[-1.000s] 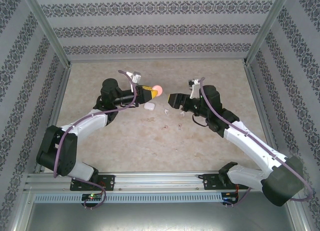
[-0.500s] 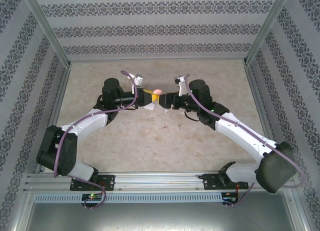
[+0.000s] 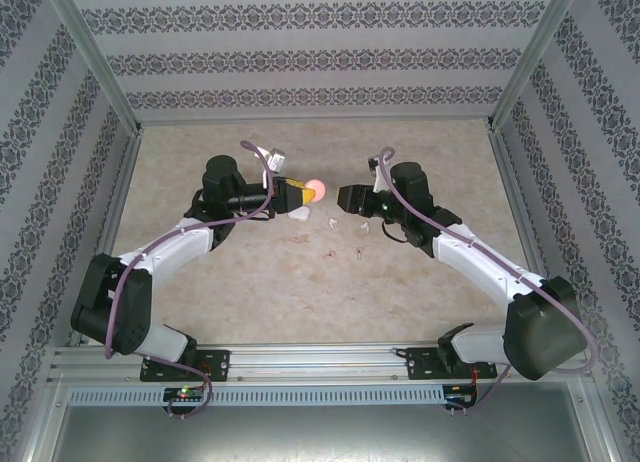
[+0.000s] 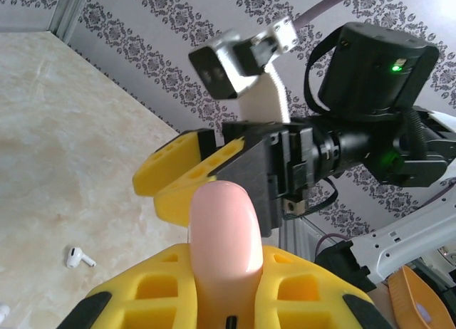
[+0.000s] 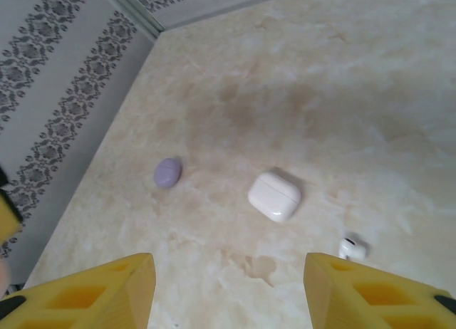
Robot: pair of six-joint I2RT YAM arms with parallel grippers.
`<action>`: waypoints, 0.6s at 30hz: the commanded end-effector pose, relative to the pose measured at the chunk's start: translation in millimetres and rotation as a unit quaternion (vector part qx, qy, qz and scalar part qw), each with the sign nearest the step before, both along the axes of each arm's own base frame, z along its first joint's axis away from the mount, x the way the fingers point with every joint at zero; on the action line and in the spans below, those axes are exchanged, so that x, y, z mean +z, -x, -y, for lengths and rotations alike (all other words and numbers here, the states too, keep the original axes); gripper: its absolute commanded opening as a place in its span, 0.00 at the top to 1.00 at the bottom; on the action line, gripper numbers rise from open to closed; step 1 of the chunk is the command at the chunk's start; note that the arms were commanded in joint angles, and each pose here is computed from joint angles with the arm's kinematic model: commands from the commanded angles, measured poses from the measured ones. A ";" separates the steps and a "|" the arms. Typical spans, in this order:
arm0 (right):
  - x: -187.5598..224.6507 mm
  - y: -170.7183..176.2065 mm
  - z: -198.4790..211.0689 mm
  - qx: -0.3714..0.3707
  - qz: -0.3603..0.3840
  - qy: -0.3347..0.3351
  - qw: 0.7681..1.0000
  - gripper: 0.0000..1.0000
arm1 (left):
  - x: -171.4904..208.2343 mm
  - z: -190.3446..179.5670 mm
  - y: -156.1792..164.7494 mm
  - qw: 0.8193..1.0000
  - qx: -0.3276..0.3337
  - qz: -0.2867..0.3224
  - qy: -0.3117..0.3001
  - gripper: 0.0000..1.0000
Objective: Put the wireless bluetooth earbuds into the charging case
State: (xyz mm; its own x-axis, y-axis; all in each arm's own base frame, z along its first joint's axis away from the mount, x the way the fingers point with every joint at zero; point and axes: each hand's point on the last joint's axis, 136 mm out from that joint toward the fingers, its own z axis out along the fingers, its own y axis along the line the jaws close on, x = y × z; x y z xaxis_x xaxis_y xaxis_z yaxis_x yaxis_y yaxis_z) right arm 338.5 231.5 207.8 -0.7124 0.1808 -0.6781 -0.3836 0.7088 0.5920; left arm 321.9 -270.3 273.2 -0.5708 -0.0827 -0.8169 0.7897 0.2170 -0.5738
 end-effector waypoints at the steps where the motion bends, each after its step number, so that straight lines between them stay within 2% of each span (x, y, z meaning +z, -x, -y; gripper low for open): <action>1: 20.8 8.6 -4.9 0.009 0.019 -0.035 0.999 0.43 | 17.4 -1.9 4.2 0.999 -0.007 0.039 0.005 1.00; 7: 59.9 29.1 -28.4 0.051 0.058 -0.067 0.995 0.41 | 16.2 -1.5 2.1 0.999 -0.005 0.036 0.006 1.00; 12: 82.3 31.8 -50.8 0.074 0.079 -0.068 0.992 0.40 | 14.8 -1.5 1.0 0.999 -0.003 0.034 0.003 1.00; 18: 67.3 19.3 -58.0 0.069 0.065 -0.046 0.994 0.42 | 18.5 -1.7 2.0 0.999 -0.004 0.036 0.006 1.00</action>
State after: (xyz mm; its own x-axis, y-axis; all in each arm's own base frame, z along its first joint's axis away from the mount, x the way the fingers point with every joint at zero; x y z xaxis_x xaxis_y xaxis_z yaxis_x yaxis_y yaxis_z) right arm 312.7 286.6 279.5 -0.6496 0.1665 -0.7418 -0.5482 0.5734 0.6088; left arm 321.5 -270.2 274.1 -0.5667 -0.0827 -0.8198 0.7927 0.2169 -0.5698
